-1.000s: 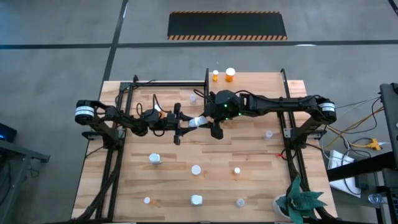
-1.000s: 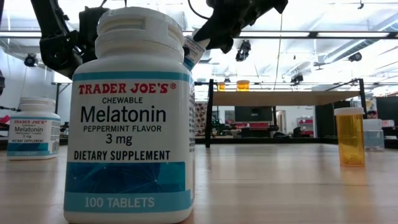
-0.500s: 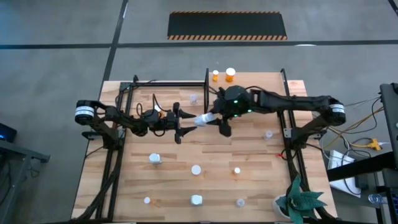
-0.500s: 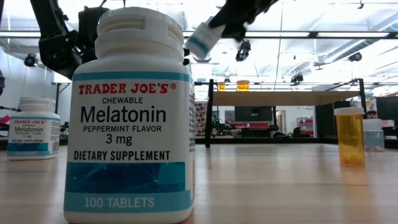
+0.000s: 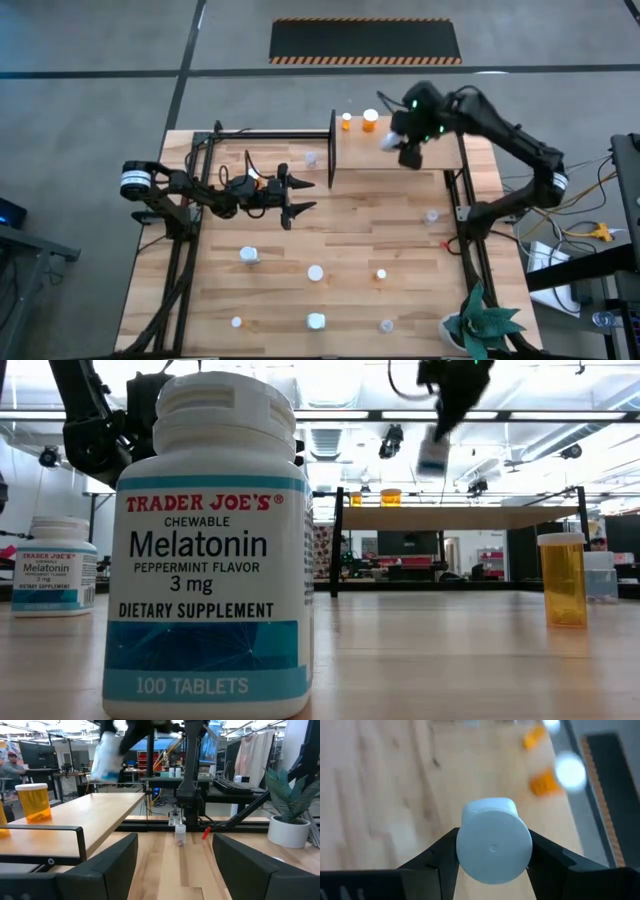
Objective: Pick and place medicine bottles onto shelf by color
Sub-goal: Put the middle white pill bottle on the shelf
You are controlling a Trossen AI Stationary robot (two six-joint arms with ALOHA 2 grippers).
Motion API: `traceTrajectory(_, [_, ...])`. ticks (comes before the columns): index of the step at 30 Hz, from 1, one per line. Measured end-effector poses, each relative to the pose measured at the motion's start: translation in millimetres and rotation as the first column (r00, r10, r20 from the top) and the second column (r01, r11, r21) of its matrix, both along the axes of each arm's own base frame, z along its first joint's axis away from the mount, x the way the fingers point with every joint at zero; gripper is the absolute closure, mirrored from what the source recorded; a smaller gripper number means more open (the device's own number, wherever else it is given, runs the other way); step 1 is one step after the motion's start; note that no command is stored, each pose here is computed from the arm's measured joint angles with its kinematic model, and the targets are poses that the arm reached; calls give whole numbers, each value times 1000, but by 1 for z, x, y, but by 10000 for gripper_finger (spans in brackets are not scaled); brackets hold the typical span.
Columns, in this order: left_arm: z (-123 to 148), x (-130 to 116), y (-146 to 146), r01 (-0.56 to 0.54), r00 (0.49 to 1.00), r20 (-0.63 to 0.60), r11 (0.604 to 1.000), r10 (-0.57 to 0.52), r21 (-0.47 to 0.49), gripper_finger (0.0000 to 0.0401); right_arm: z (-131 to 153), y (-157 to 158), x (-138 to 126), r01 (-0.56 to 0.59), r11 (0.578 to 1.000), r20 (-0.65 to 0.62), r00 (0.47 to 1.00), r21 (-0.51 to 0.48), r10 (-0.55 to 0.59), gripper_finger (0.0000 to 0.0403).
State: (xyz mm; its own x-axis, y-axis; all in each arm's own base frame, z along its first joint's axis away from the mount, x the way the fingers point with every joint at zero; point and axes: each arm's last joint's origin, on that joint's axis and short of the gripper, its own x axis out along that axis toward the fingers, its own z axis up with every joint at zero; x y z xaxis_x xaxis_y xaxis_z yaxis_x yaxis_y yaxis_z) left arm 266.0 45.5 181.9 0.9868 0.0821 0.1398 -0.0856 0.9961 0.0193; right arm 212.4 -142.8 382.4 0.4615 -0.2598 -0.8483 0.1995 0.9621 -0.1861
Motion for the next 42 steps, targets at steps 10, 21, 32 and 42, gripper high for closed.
traceTrajectory(10, [0, 0, 2, -8, 1000, -5, 1000, 8, 0, 159, -30, -94, -14, -7, 993, 8, 1000, 115, 6, 225])
traceTrajectory(21, [-2, 0, 3, -10, 1000, -22, 1000, 10, -3, 159, -29, -128, 5, -34, 990, -19, 999, 133, 37, 225])
traceTrajectory(32, [-5, 0, 3, -9, 999, -46, 1000, 9, -8, 159, -36, -138, -20, -5, 995, -52, 999, 104, 10, 225])
traceTrajectory(42, [-5, 0, 3, -9, 999, -45, 1000, 8, -8, 159, -39, -140, -20, -19, 996, -54, 998, 92, 24, 225])
